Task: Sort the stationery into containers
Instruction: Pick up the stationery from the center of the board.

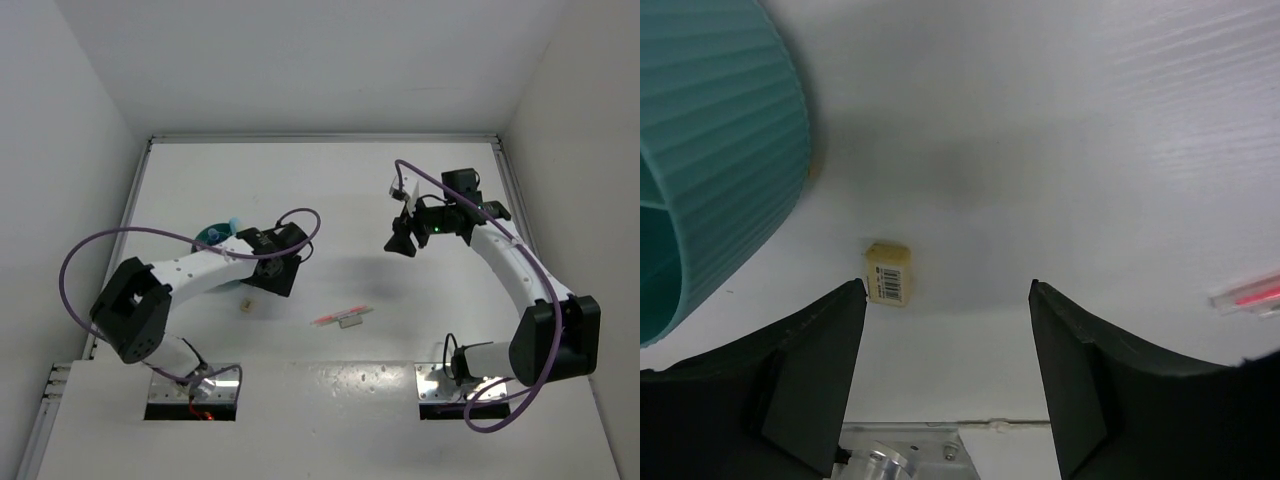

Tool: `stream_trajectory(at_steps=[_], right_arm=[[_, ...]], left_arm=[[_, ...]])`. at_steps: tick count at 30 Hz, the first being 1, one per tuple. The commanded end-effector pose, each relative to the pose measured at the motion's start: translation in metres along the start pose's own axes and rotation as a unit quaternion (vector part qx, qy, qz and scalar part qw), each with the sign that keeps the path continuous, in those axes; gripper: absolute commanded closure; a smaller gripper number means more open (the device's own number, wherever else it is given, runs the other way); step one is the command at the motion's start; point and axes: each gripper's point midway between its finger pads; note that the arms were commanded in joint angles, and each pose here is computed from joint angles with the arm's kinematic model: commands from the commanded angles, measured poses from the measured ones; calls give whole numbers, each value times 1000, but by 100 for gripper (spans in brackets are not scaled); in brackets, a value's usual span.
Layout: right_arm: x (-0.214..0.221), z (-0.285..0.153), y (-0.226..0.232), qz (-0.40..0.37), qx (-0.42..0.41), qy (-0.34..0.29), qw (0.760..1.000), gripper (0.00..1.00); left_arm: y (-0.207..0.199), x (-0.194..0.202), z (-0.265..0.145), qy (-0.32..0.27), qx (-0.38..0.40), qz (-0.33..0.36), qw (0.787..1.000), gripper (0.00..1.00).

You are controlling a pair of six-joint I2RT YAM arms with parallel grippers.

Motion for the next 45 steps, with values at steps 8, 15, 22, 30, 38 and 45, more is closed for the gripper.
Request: stream_trajectory(at_steps=[8,15,22,30,38,45], right_arm=[[-18,-4,2,-47,-5,-34,998,41],[-23,-8,2,-54,0,-37,998,41],[-26,-10,4,-62,2,-45,997,42],[-30,-12,5,-70,3,-51,996,43],[-32,-14,6,-74,5,-52,996,43],[-32,-14,6,-74,5,-53,996,45]], left_arm=[[25,7,23,38,-104,18,994,28],[33,8,33,53,-103,-8,993,28],[32,10,37,70,-83,-18,994,28],[30,13,34,73,-78,-14,994,58],[28,18,33,80,-90,-9,993,73],[21,16,26,64,-89,-24,994,63]])
Point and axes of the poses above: each gripper's point midway between its finger pads, its own z axis out along the fingers, its own y axis along the line the jaws close on, x = y × z, and after that the axes turned 14 degrees about -z, right-handed
